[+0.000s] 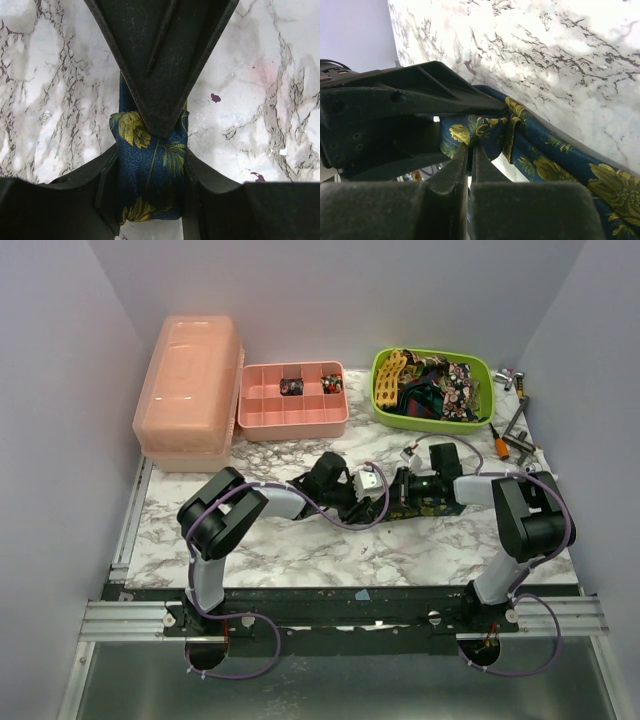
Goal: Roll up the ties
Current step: Roll the tie at the center of the board.
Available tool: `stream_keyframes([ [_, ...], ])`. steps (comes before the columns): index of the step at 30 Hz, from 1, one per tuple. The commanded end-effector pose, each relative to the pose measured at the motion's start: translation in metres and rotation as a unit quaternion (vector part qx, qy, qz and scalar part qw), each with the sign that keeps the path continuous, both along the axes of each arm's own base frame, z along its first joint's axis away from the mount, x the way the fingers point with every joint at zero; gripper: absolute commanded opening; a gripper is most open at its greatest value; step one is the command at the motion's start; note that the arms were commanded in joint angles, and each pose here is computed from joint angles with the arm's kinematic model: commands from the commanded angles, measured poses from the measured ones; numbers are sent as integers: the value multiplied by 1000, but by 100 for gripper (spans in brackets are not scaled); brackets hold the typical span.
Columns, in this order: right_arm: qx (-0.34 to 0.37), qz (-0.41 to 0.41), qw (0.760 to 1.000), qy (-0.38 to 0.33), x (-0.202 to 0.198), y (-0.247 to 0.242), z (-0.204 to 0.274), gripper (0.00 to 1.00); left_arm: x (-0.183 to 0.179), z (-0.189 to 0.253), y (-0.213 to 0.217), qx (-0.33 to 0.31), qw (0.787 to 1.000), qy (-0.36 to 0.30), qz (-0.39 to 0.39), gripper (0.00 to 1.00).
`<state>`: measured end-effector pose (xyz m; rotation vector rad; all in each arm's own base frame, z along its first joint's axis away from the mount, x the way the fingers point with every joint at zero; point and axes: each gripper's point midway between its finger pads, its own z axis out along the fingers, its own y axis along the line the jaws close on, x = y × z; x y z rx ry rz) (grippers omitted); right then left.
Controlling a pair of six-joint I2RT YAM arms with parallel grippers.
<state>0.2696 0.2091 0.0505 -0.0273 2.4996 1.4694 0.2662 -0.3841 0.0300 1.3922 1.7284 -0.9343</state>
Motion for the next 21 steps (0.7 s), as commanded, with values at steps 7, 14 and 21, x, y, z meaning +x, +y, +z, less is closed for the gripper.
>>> stream_keyframes([
  [7, -122, 45, 991, 17, -4, -26, -45, 1, -8, -26, 14, 33, 998, 52, 26, 54],
  [14, -201, 41, 979, 20, -1, -47, -63, 0, -4, -7, 5, -10, 999, 33, 26, 63],
  [21, -233, 45, 971, 29, 2, -56, -77, 0, 3, 3, -7, -31, 1000, 5, 0, 63],
])
